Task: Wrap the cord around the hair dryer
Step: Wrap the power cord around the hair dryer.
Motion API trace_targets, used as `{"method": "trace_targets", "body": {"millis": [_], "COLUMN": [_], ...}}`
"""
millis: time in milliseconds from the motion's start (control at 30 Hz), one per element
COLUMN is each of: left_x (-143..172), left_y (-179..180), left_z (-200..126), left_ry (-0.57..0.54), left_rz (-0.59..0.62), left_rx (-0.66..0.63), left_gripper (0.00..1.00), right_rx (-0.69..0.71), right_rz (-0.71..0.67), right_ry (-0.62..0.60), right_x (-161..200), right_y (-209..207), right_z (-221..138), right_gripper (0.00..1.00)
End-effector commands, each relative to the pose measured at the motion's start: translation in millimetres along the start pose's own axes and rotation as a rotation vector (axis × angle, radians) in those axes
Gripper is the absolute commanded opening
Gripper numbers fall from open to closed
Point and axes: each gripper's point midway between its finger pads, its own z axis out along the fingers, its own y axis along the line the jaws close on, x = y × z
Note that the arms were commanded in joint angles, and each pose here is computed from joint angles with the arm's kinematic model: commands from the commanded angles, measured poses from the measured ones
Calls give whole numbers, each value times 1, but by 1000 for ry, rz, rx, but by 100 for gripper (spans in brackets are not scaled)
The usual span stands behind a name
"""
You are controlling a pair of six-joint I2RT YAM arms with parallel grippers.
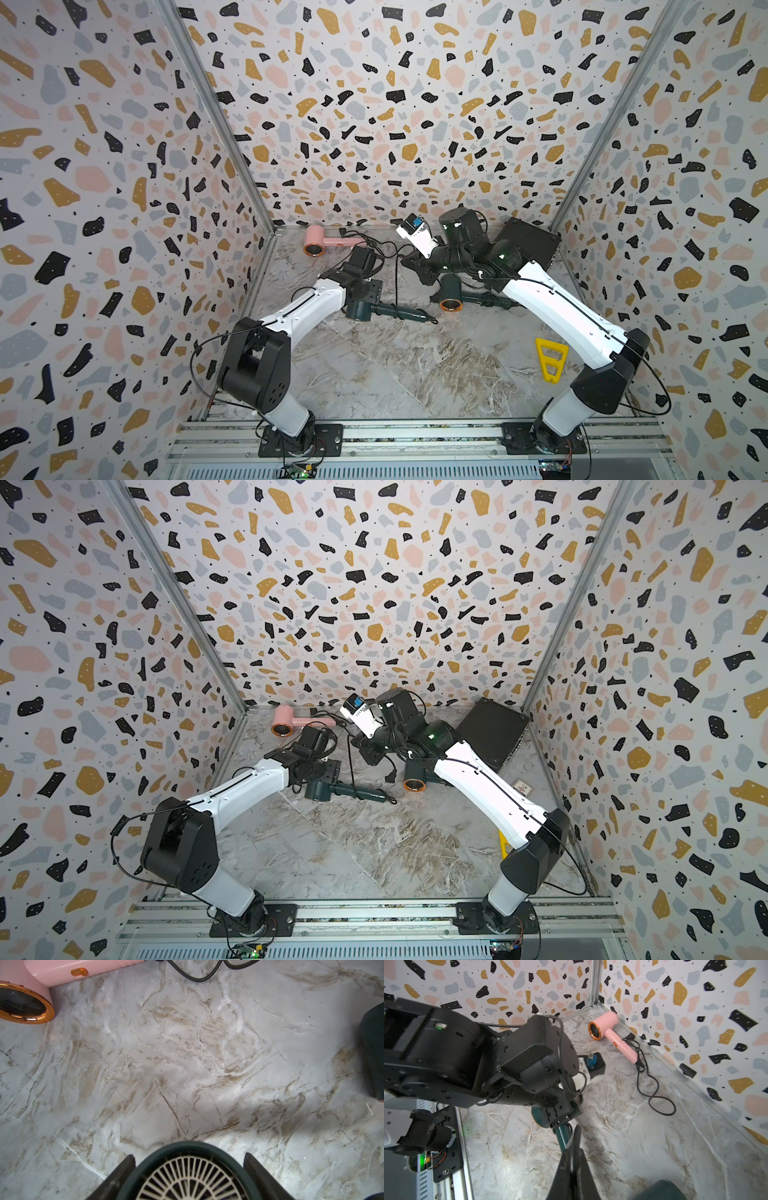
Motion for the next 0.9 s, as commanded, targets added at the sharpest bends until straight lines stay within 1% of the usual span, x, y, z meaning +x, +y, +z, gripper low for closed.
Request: {"method": "trace_targets", "body": {"millis": [0,200,300,400,533,600,667,767,867], "left_x": [7,20,25,28,36,40,36,23,7], "left_y": [-3,-26,-46,-75,-121,-135,-144,-152,-154], "left_z": [-2,-9,-16,-33,-70,-89,-109,-137,-157], "left_ry": [10,27,33,19,-2,-17,-52,-118,-195], "left_rz": [39,93,125,124,155,166,161,140,99], "left_rx": [9,75,169,357,691,813,903,1006,1060], "left_gripper": [0,0,0,0,0,0,0,0,0], "right_rx": [88,68,59,48,54,57,48,17,4], "right_rz": [28,138,181,219,308,354,401,449,481], "right_ry": [-76,-51,-25,5,46,68,89,114,140], "right_x": [-28,-17,-8,4,25,37,51,72,97], "right_y": [-22,-52,-67,-79,-106,-119,-130,-135,-135], "right_z": [-22,0,14,29,46,52,59,72,82], "right_gripper": [0,0,0,0,0,0,0,0,0]}}
